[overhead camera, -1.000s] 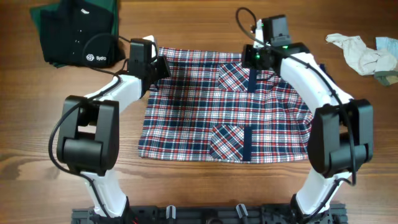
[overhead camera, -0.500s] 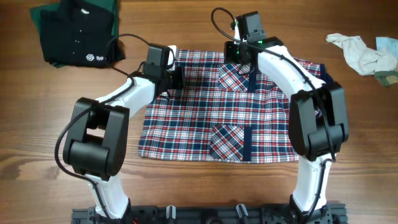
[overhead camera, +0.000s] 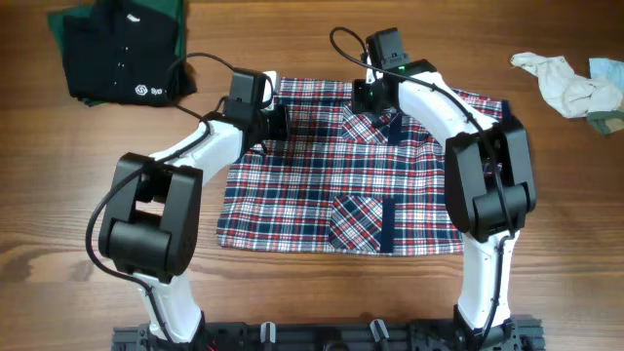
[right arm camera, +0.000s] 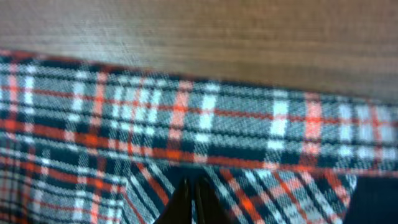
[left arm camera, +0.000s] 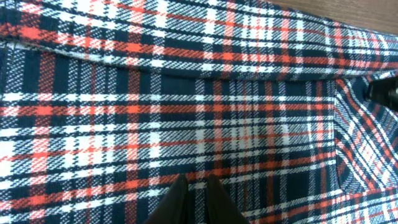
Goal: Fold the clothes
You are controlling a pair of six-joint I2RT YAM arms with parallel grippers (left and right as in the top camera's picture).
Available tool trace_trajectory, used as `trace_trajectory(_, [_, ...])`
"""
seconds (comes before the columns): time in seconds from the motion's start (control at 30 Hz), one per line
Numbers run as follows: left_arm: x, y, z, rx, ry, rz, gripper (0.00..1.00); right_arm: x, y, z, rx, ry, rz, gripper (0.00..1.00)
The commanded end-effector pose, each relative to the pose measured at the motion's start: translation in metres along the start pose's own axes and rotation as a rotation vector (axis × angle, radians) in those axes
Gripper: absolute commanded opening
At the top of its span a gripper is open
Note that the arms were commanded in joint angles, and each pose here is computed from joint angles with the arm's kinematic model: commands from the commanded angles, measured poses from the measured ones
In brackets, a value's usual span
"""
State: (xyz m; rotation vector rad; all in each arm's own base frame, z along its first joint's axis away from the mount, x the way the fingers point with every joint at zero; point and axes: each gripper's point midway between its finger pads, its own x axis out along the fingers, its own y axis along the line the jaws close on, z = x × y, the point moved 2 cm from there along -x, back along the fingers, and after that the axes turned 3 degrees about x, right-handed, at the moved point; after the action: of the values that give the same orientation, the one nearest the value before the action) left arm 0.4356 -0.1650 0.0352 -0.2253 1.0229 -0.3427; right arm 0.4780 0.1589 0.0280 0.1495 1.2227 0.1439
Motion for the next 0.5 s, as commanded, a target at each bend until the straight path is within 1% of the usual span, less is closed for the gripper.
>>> trace_trajectory(0.0, [-0.008, -0.005, 0.009, 0.029, -0.026, -0.014, 0.12, -0.002, -0.002, 0.004, 0.003, 0.006, -0.020, 0.04])
trace_trajectory(0.07, [-0.008, -0.005, 0.009, 0.029, -0.026, -0.014, 0.12, -0.002, -0.002, 0.005, 0.003, 0.000, -0.019, 0.04])
trace_trajectory(0.23, [-0.008, -0.005, 0.009, 0.028, -0.023, -0.013, 0.12, -0.001, 0.004, 0.024, -0.004, -0.082, 0.007, 0.04])
trace_trajectory(0.47, [-0.008, -0.004, 0.007, 0.026, -0.015, -0.011, 0.13, 0.021, -0.006, -0.001, -0.001, 0.018, -0.026, 0.04])
